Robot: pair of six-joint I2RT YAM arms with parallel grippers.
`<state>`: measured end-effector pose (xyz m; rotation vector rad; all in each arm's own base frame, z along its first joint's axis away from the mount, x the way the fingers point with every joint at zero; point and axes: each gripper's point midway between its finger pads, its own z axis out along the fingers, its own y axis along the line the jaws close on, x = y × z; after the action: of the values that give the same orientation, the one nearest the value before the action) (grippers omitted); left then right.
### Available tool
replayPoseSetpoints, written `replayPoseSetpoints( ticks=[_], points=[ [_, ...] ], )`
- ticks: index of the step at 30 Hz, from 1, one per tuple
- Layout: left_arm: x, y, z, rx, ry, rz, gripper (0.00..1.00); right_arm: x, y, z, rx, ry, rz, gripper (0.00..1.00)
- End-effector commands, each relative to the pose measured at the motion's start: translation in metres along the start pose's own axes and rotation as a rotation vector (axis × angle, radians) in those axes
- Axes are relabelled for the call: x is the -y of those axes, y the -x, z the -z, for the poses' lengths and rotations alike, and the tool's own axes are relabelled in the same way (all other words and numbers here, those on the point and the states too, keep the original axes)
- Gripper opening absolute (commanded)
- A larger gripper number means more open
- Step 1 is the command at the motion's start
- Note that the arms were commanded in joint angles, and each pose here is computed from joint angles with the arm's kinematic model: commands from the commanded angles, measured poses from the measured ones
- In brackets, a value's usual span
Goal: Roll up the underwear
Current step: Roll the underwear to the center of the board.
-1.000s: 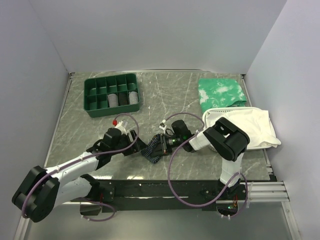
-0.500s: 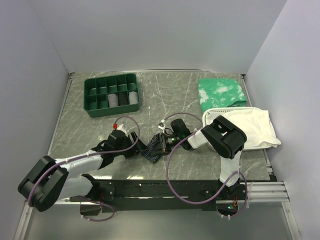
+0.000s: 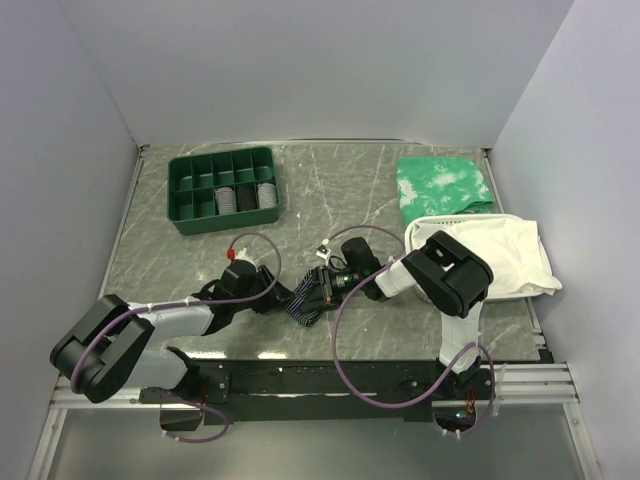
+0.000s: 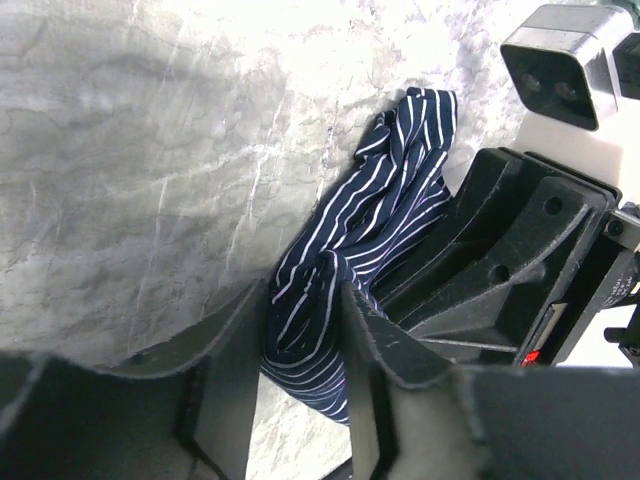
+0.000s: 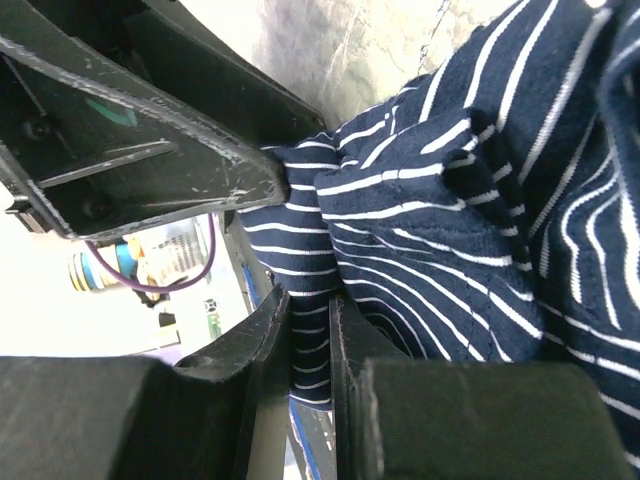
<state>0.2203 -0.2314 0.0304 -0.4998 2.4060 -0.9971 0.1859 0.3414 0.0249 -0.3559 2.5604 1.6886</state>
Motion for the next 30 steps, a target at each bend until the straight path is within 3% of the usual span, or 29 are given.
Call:
replayPoseSetpoints(
  ticks=[1,2,8,9,19,30],
  points=[
    [-0.013,-0.009,-0.001,-0.014,0.048,-0.012,0.37,0.017,0.0,-0.002,0.028,-0.051,-0.022,0.2],
    [-0.011,-0.01,-0.001,-0.016,0.044,-0.016,0.35,0.017,0.001,-0.002,0.03,-0.051,-0.02,0.21],
    [-0.002,-0.003,-0.002,-0.005,0.047,-0.037,0.27,-0.014,0.012,0.013,0.092,-0.028,0.08,0.49],
    [0.0,-0.002,-0.002,-0.002,0.049,-0.044,0.26,-0.024,0.017,0.022,0.126,-0.052,0.107,0.62],
    [0.031,0.018,-0.003,-0.001,0.061,-0.136,0.27,-0.022,0.034,0.097,0.345,-0.553,0.432,0.71],
    [0.028,0.01,-0.01,-0.063,0.09,-0.146,0.27,-0.041,0.012,0.063,0.304,-0.656,0.588,0.71]
  ],
)
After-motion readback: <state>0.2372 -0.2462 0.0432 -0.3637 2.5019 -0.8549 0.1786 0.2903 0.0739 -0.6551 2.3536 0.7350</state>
